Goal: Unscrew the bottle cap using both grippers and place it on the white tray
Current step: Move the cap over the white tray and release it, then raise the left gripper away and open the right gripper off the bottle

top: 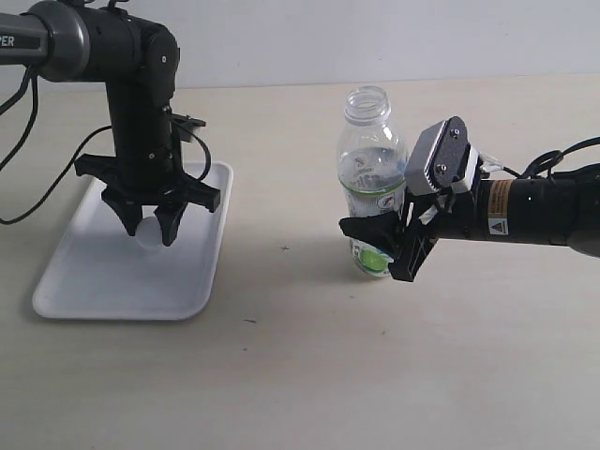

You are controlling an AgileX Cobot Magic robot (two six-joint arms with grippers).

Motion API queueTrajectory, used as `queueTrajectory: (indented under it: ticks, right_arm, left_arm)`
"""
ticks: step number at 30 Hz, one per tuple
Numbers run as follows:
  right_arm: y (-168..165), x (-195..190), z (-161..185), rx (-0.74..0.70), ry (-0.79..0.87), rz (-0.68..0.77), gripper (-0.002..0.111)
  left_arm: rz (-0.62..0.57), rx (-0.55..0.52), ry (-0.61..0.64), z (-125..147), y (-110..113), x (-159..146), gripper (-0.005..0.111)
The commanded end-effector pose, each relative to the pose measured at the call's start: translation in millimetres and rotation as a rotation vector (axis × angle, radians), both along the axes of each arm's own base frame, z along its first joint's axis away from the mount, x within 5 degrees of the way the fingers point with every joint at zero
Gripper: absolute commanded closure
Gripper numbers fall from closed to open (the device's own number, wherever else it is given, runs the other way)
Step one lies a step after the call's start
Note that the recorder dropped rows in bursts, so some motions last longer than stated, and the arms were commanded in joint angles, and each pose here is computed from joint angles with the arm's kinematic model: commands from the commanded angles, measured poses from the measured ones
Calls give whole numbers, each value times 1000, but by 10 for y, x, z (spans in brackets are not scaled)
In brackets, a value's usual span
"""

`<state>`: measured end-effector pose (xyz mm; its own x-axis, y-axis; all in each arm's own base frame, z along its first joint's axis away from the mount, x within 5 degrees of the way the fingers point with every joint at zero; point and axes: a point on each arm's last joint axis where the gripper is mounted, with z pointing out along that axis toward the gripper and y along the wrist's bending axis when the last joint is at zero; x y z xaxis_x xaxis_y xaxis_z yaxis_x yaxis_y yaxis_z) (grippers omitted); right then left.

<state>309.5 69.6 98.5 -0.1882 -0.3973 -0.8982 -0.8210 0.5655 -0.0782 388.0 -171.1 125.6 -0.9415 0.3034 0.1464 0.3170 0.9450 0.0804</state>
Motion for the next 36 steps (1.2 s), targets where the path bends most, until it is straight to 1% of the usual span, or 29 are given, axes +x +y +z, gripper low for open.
queueTrajectory:
  ticks: [1, 4, 6, 13, 18, 20, 24, 26, 31, 36]
  right_arm:
    - [-41, -31, -126, -106, 63, -5, 108]
    - [-41, -31, -126, -106, 63, -5, 108]
    - [-41, -31, -126, -106, 63, -5, 108]
    - [-40, -31, -124, -105, 62, -4, 108]
    - [-40, -31, -124, -105, 62, -4, 108]
    - [-40, -31, -124, -105, 62, -4, 108]
    - [-40, -31, -124, -105, 62, -4, 108]
    - [-40, -31, -124, -105, 62, -4, 108]
    - [-25, -29, -104, -71, 64, -6, 108]
    - [-13, -49, -95, -30, 79, -18, 108]
  left_arm:
    - [9, 8, -4, 4, 13, 2, 104]
    - [12, 8, -5, 4, 13, 2, 84]
    - [12, 8, -5, 4, 13, 2, 76]
    - [12, 8, -5, 4, 13, 2, 75]
    - [4, 8, -4, 4, 13, 2, 52]
    - [-5, 7, -2, 4, 13, 2, 46]
    - [-17, 21, -15, 32, 29, 10, 44]
    - [-27, 30, -43, 124, 47, 17, 44]
    - [-43, 1, -141, 526, 70, -2, 44]
    - [-62, -53, -223, 764, 62, -19, 44]
